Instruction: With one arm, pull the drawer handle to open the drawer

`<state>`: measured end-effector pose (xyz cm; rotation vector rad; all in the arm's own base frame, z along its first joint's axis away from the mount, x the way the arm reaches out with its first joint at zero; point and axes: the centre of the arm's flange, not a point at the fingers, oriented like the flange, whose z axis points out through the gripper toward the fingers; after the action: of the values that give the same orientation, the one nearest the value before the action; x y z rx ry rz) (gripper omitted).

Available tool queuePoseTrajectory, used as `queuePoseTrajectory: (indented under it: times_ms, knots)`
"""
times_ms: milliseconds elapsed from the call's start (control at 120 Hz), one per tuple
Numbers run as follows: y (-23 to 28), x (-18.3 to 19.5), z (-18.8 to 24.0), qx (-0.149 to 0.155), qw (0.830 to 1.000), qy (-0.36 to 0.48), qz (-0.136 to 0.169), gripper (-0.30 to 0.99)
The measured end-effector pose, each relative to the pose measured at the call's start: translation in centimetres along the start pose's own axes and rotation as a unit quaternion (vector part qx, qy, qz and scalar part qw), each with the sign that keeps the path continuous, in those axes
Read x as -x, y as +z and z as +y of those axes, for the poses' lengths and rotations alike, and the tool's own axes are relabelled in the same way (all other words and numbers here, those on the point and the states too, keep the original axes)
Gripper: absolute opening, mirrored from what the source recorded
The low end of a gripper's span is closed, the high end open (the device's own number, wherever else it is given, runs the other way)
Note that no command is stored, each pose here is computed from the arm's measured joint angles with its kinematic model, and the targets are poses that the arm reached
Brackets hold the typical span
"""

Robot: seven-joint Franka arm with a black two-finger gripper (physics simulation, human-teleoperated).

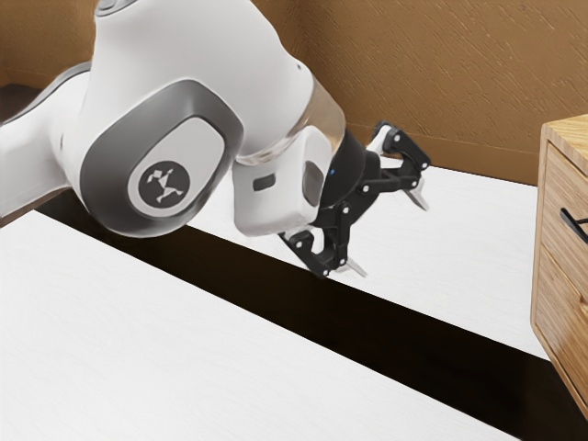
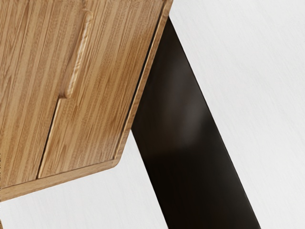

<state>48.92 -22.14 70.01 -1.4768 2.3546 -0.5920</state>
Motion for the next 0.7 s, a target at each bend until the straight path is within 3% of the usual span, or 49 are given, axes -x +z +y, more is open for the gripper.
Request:
queuePoseTrajectory:
  times_ms: [192,700]
  knots:
    - [0.1,-2.2,-2.8,-0.017,0.997,0.061,0.032,0.67]
    - [-0.4,-0.8,-5.3,-0.041,0.991,0.12,0.039,0.67]
